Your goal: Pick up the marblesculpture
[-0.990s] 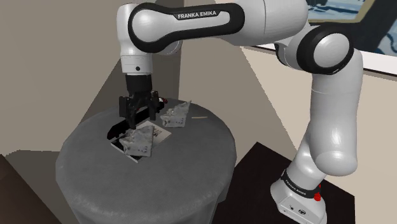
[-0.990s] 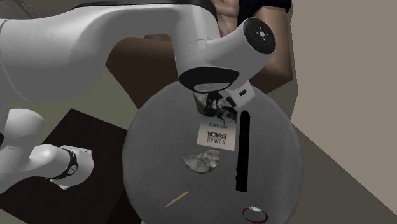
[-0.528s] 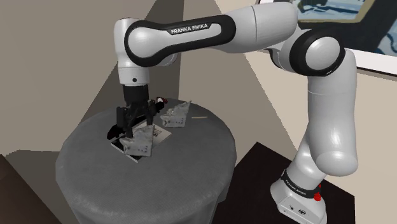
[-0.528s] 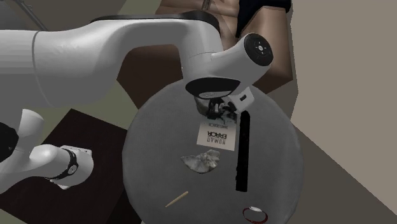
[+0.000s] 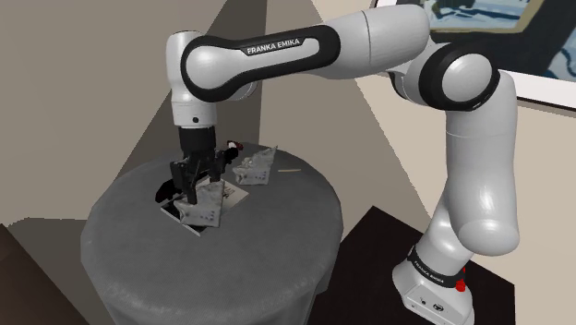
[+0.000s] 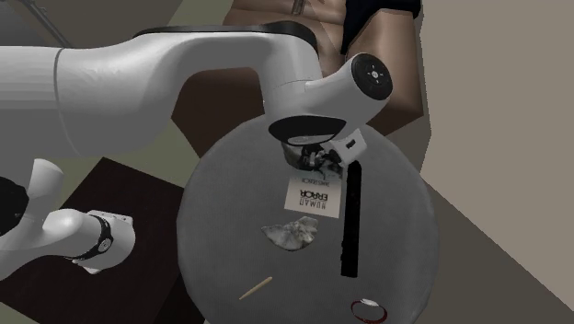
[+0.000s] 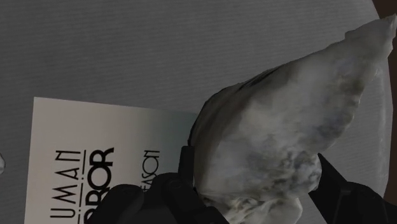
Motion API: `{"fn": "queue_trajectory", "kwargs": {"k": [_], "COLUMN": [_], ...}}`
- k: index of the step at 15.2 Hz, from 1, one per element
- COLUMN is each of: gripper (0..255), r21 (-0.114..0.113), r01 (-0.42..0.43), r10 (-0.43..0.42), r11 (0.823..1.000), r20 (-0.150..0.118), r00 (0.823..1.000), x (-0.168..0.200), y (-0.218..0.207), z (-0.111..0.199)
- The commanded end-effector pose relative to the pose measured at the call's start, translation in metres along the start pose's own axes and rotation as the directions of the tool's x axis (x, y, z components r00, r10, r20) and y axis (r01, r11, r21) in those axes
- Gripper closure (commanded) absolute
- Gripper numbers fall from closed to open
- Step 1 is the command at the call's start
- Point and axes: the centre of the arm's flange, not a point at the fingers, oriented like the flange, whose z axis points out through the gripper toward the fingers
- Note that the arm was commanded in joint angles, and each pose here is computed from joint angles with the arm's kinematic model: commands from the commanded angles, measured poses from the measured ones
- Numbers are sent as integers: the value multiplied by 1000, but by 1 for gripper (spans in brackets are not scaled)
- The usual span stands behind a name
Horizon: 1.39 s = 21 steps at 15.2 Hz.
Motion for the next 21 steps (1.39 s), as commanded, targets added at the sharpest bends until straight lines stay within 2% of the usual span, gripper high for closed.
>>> {"fn": "queue_trajectory", "kwargs": {"k": [1, 4, 19, 21], "gripper": [255, 255, 255, 255], "r21": [0, 0, 0, 0], "r01": [1, 1, 1, 1], "r10": [-1, -1, -1, -1], "r11": [1000, 1000, 1000, 1000], "r20": [2, 2, 2, 2], "r00": [1000, 1000, 1000, 1000], "x": [0, 0, -18, -18], "y": [-1, 0, -17, -17], "z": [1, 1, -75, -75]}}
